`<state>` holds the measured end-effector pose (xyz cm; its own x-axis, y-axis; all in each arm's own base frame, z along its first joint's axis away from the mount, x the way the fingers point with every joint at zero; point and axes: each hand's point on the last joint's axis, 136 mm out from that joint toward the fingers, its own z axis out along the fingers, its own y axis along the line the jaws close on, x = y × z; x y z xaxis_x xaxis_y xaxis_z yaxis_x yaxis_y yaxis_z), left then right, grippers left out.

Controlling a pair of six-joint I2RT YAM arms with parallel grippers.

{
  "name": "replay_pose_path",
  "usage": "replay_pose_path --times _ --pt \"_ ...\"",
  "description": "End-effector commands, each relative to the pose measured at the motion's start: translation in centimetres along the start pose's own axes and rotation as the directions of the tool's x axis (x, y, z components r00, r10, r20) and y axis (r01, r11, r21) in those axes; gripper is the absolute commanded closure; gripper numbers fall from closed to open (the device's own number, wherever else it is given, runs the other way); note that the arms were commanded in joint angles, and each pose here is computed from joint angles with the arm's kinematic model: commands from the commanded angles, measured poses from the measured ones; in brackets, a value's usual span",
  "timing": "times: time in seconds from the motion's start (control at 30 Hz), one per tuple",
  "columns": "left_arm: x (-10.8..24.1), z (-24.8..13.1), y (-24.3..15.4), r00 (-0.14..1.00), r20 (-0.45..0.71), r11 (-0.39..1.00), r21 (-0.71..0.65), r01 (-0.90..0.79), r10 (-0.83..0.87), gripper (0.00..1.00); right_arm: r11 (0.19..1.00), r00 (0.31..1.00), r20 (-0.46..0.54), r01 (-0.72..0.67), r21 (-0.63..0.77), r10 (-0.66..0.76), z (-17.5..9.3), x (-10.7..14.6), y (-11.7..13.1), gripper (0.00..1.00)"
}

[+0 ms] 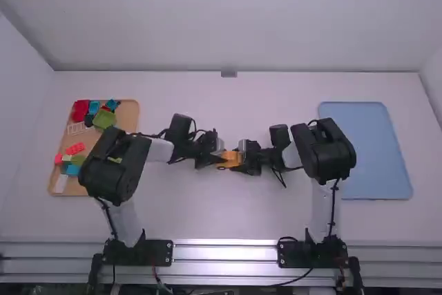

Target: Assemble lego blocks to make yellow taxi

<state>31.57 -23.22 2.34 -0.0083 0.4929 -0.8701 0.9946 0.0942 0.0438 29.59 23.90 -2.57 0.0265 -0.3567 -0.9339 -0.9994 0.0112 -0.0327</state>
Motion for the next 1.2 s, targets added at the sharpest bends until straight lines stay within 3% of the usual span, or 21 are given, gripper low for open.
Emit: replay_pose_path --times 0.0,0.27,0.53,1.17 --pt "2.7 1.0 -1.0 0.992 -0.118 0.999 -0.003 0.052 -0.052 0.98 1.0 1.0 0.001 -0.003 -0.011 0.003 0.3 0.2 0.2 0.46" --pt "3.4 2.3 -2.4 0.972 -0.236 0.999 0.033 0.021 -0.013 0.98 1.0 1.0 0.001 -0.004 -0.01 0.004 0.3 0.2 0.2 0.46" --pt "5.4 1.8 -3.3 0.936 -0.344 0.996 0.023 0.091 -0.078 0.98 1.0 1.0 0.0 -0.003 -0.01 0.003 0.3 0.2 0.2 0.46" --pt "3.7 3.7 -4.4 0.938 -0.345 0.996 0.085 0.005 0.025 0.98 1.0 1.0 0.001 -0.003 -0.011 0.003 0.3 0.2 0.2 0.46"
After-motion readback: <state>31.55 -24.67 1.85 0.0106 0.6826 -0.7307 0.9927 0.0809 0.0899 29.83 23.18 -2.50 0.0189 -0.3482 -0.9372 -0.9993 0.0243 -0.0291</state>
